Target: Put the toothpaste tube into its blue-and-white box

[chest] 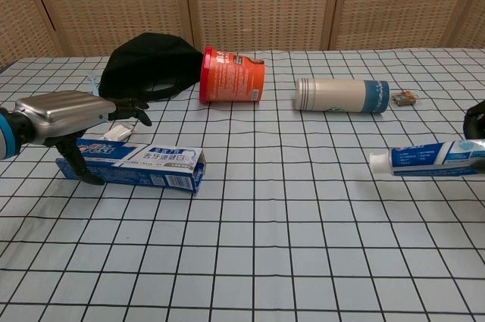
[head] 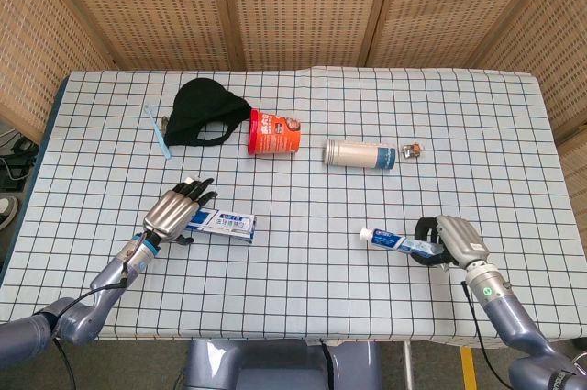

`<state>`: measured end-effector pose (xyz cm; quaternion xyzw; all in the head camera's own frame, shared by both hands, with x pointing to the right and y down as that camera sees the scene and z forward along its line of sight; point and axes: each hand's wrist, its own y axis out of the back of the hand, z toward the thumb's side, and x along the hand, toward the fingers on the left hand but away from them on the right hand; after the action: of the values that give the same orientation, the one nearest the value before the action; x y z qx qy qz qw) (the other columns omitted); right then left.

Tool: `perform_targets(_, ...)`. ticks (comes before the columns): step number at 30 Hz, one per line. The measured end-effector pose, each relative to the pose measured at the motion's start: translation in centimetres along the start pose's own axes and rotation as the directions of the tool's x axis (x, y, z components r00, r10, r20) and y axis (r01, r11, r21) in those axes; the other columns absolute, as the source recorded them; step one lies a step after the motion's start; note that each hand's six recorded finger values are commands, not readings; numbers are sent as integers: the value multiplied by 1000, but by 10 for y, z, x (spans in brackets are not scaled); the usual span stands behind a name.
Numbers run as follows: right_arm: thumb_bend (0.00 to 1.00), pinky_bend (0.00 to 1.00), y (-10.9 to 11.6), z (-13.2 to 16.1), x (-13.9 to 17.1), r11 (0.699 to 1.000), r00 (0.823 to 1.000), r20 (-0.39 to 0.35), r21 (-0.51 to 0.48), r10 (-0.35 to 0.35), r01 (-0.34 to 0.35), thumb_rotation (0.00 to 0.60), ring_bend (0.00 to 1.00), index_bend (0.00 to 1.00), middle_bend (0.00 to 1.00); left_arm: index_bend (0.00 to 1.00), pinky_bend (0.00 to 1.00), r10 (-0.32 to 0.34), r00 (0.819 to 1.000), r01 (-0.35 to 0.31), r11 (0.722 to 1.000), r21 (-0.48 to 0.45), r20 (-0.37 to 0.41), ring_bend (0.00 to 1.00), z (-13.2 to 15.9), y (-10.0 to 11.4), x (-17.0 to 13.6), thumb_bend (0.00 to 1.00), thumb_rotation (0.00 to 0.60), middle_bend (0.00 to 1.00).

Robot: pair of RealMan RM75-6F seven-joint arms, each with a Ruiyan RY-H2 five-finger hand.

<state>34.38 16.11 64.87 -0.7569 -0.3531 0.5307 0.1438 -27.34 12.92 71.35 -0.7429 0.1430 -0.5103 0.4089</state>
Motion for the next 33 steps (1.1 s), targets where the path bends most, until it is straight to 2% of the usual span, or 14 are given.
perform_targets(3, 721, 609, 7, -2, 3, 1000, 1000, -8, -7, -7, 7, 600, 618, 717, 693, 201, 250, -22, 1000, 22, 1000, -4, -9, 187, 1, -6, 3, 2, 600, 79)
perform_targets(6, 722, 609, 12, -2, 7, 1000, 1000, -15, -6, -15, 15, 600, 618, 717, 693, 257, 281, -28, 1000, 28, 1000, -7, -14, 248, 4, -10, 8, 15, 600, 152)
perform_targets(11, 722, 609, 16, -2, 10, 1000, 1000, -19, -10, -17, 17, 600, 618, 717, 693, 388, 351, -19, 999, 19, 1000, -2, -28, 356, 6, -11, 12, 92, 600, 282)
perform_targets(16, 721, 609, 18, 1, 13, 1000, 999, -28, -15, -19, 18, 600, 619, 717, 693, 549, 465, -3, 999, 2, 1000, -11, -46, 468, 8, -11, 17, 173, 600, 418)
perform_targets(24, 722, 609, 26, 9, 17, 1000, 998, -49, -6, -30, 30, 600, 618, 717, 693, 574, 491, 29, 998, -37, 992, -124, -59, 489, 8, -2, 17, 175, 600, 439)
perform_targets(27, 722, 609, 30, 14, 18, 999, 998, -59, -1, -34, 34, 600, 618, 717, 693, 570, 491, 49, 997, -62, 974, -218, -62, 489, 7, 5, 16, 166, 600, 439)
perform_targets(29, 722, 609, 33, 18, 18, 999, 997, -68, 4, -40, 41, 600, 618, 717, 693, 566, 490, 66, 996, -82, 951, -298, -63, 488, 6, 10, 14, 148, 600, 439)
perform_targets(30, 722, 609, 36, 22, 18, 999, 996, -75, 8, -45, 46, 600, 619, 717, 693, 564, 490, 74, 995, -91, 937, -337, -64, 488, 5, 13, 14, 138, 600, 439)
perform_targets(31, 722, 609, 39, 26, 19, 999, 995, -83, 12, -50, 51, 600, 619, 717, 693, 561, 490, 87, 994, -105, 909, -403, -63, 489, 4, 17, 13, 131, 600, 439)
perform_targets(33, 722, 609, 45, 33, 20, 998, 994, -94, 17, -59, 60, 600, 618, 717, 693, 556, 490, 100, 993, -117, 877, -467, -61, 488, 4, 22, 12, 121, 600, 439)
